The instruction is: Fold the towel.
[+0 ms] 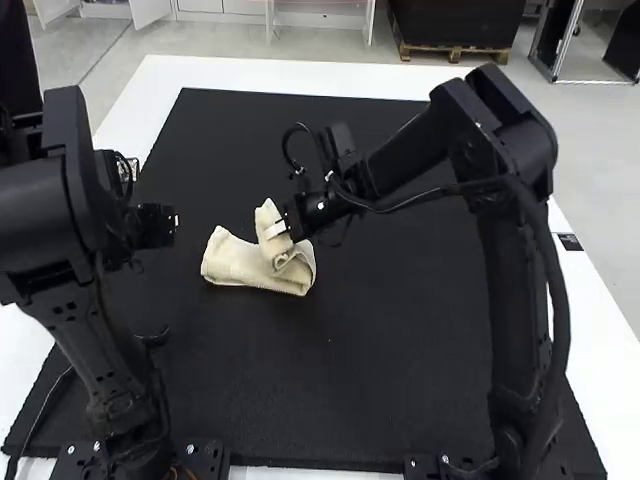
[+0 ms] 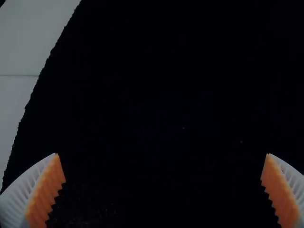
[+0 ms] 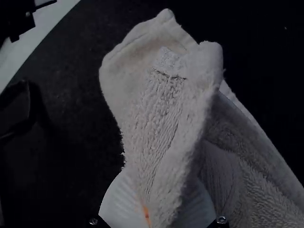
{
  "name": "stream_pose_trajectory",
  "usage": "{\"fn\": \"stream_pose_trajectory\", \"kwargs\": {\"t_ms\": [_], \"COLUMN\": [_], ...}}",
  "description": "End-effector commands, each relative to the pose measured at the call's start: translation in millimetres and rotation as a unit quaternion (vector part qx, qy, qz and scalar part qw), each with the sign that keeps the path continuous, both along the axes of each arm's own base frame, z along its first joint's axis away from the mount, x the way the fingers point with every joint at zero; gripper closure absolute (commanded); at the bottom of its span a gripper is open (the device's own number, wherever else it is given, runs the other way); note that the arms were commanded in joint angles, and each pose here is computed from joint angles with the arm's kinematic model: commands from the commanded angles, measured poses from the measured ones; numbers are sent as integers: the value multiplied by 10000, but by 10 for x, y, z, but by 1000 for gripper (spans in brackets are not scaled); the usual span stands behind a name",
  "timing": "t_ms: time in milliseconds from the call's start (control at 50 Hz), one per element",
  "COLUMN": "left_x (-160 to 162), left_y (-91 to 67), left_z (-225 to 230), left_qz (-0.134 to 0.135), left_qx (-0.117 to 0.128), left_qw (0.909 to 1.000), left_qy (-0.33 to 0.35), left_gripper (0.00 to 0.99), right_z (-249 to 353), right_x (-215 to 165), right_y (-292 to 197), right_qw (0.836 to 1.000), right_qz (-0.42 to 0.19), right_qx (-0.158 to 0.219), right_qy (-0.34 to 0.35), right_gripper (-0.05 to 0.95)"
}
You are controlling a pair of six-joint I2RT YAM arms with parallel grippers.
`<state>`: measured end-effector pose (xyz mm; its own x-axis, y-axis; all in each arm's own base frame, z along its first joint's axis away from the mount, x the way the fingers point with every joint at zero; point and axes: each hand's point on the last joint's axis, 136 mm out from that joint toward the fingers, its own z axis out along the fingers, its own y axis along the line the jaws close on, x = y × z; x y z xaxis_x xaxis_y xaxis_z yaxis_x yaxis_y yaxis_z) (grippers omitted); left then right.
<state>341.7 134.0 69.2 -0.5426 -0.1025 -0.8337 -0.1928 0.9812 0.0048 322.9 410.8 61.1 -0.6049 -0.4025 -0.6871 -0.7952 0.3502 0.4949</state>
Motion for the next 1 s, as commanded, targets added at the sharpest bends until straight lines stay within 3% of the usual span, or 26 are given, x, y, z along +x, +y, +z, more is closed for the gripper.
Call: {"fn": "stream_pose_trajectory", "kwargs": {"t_ms": [0, 700, 780, 900, 980], "left_x": [-1, -65, -70, -60, -55], "left_y": [16, -42, -38, -39, -36], "left_z": [115, 16, 8, 21, 30], "left_qz": [-34, -106, -102, -110, -106], "left_qx": [124, 78, 81, 92, 97], "left_qw": [9998, 9999, 9999, 9999, 9998], "left_qy": [-162, -85, -77, -97, -118], "left_gripper": [26, 26, 28, 28, 28], "right_z": [144, 92, 92, 125, 163], "right_x": [-10, 11, 7, 22, -2], "right_y": [204, 663, 684, 699, 711], "right_qw": [9996, 9987, 9986, 9986, 9980], "right_qz": [162, 369, 369, 344, 412], "right_qx": [219, 355, 366, 392, 471], "right_qy": [-44, -17, -1, 17, 99], "right_gripper": [925, 897, 826, 444, 308]}}
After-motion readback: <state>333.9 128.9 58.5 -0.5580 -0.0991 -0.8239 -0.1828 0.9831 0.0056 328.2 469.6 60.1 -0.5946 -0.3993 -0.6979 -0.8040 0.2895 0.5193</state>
